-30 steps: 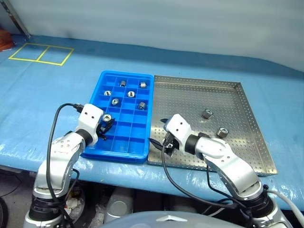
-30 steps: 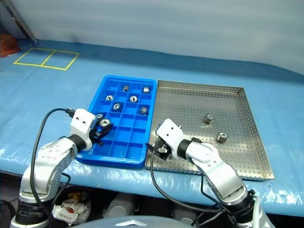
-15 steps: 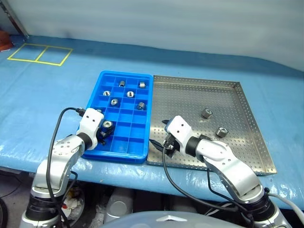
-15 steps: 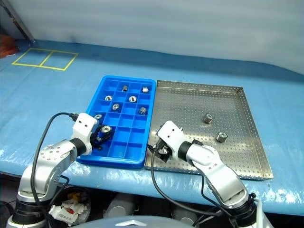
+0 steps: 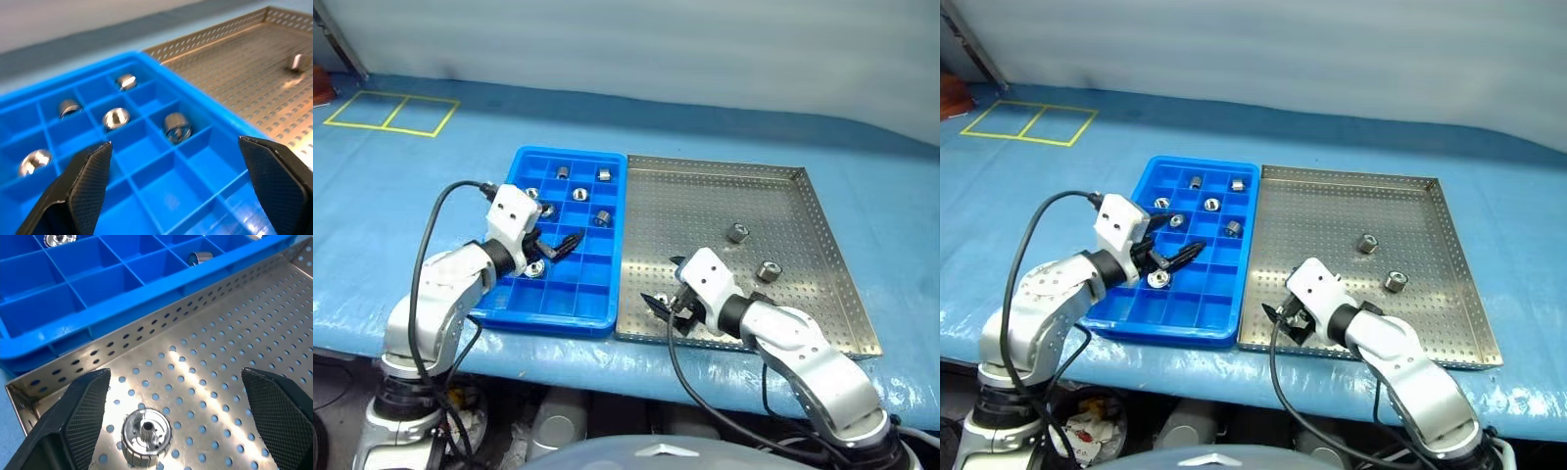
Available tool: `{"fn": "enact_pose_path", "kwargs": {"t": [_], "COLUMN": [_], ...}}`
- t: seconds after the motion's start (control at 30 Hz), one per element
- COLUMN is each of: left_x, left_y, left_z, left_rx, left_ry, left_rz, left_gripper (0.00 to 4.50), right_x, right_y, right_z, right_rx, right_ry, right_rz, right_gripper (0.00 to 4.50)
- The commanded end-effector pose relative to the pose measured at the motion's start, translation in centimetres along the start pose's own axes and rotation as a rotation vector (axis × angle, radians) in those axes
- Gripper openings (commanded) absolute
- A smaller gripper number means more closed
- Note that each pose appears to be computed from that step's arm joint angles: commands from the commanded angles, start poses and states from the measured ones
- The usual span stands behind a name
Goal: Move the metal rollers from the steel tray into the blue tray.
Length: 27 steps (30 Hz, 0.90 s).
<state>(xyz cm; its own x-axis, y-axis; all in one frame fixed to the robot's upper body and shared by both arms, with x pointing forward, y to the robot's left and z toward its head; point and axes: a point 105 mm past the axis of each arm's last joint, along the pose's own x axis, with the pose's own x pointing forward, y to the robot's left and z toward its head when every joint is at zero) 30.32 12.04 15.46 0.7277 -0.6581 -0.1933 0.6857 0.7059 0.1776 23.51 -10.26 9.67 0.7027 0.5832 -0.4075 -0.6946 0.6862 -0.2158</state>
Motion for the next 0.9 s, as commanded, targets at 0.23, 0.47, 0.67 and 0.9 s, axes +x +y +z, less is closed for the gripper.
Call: {"fn": "enact_pose_path", "kwargs": {"t": [0.23, 0.47, 0.67, 0.9], "left_x": [4.1, 5.8, 6.2, 5.7], "left_y": [-4.8, -7.0, -8.0, -8.8], "left_z": [0.7, -0.5, -2.0, -3.7], "left_rx": [0.156, 0.262, 0.328, 0.417], "left_ry": [0.025, 0.108, 0.196, 0.282], "left_rz": [-0.432, -0.659, -0.813, -0.930], "left_gripper": [4.49, 4.49, 4.49, 4.49], "right_x": [-3.7, -4.9, -4.8, -5.1], "right_y": [-1.0, 0.0, 0.5, 0.7], "right_z": [-1.4, -2.1, -2.3, -2.6], "right_rx": [0.026, 0.080, 0.110, 0.134], "right_ry": [0.069, 0.082, 0.069, 0.062], "right_rz": [-0.156, -0.211, -0.245, -0.277], "right_gripper": [4.50, 4.50, 4.50, 4.50]}}
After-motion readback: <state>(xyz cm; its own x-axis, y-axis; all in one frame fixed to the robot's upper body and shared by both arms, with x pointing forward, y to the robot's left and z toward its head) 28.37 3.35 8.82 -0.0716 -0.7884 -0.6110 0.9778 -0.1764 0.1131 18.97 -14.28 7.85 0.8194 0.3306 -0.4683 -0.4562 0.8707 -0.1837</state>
